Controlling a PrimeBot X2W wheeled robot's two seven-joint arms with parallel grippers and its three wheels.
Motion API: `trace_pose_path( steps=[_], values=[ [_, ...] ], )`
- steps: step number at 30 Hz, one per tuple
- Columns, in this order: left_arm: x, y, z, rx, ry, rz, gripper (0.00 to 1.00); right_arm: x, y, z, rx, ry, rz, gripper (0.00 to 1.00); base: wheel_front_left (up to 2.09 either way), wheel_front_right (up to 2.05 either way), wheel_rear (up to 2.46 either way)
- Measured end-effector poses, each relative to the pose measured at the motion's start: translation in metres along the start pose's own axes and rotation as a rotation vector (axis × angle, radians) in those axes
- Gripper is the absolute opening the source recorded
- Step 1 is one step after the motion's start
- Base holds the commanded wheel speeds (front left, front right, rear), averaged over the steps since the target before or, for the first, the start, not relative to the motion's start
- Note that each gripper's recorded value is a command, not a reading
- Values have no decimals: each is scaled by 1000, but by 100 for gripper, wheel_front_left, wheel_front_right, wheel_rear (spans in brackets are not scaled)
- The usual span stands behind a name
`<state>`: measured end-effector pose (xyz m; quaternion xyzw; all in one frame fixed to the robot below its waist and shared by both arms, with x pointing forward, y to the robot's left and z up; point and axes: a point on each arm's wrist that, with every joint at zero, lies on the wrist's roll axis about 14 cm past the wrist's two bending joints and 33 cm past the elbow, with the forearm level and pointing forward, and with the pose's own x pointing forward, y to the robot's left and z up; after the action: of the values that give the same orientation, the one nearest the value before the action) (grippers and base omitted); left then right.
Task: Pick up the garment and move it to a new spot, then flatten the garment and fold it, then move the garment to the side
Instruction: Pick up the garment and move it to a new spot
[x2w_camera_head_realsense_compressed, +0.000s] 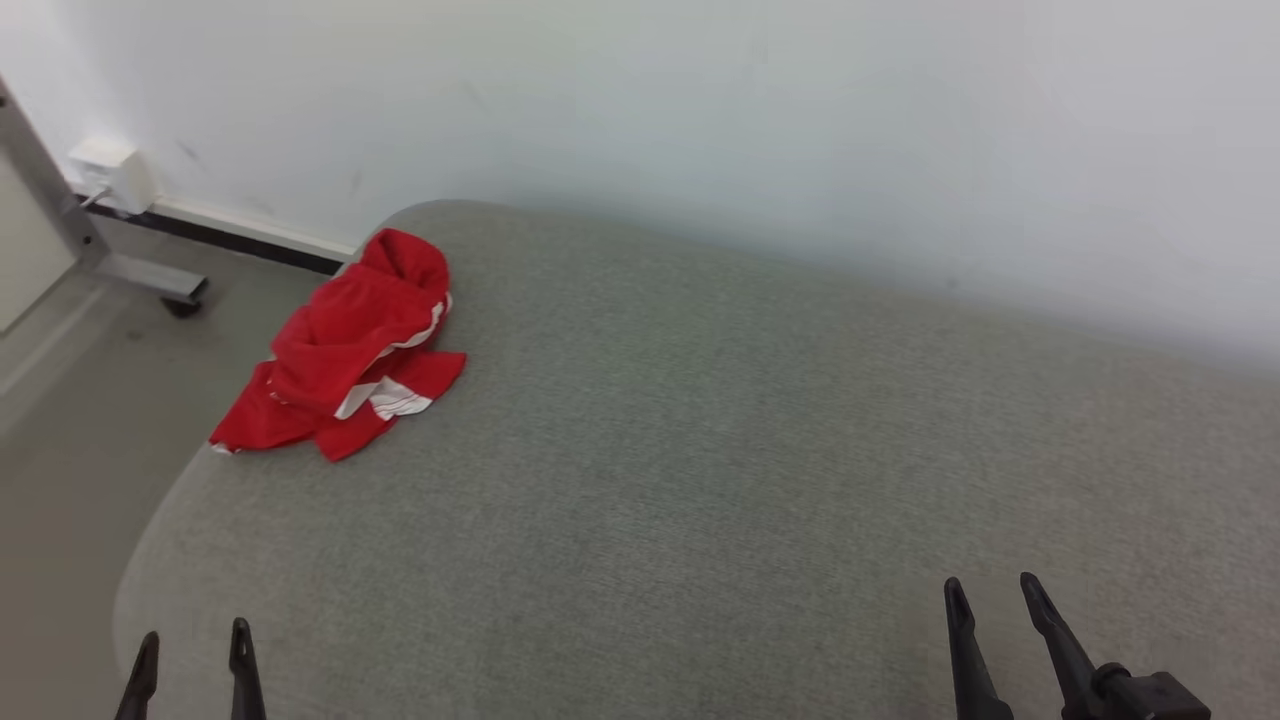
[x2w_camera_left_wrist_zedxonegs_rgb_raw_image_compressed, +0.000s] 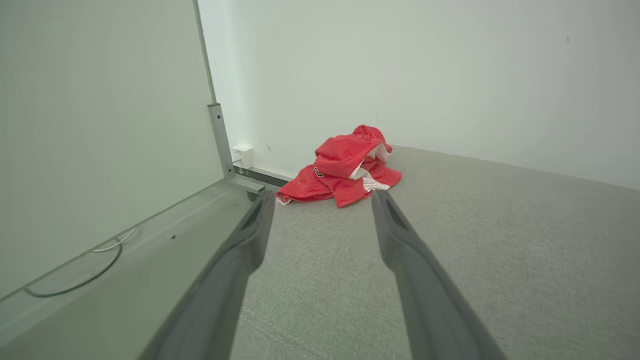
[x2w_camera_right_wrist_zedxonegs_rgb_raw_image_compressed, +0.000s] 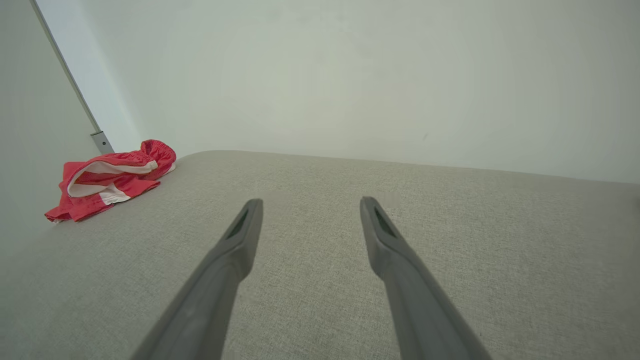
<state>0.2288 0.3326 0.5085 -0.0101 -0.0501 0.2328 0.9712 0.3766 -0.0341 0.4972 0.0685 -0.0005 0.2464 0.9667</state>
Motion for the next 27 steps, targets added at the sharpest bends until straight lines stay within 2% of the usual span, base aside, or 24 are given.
trace_pose_path(
  steps=[10, 18, 23, 27],
  values=[
    [-17, 32, 2, 11, -1, 95, 100, 13, 25, -5, 4, 17, 82, 100, 0, 0, 0],
    [-19, 38, 2, 14, 1, 113, 100, 13, 26, -7, 11, 22, 84, 100, 0, 0, 0],
    [-10, 36, 3, 25, -1, 93, 100, 13, 20, -6, 13, 17, 66, 100, 0, 0, 0],
    [15, 34, 20, 39, -48, 72, 100, 16, 11, -4, 5, 9, 44, 100, 0, 0, 0]
  ],
)
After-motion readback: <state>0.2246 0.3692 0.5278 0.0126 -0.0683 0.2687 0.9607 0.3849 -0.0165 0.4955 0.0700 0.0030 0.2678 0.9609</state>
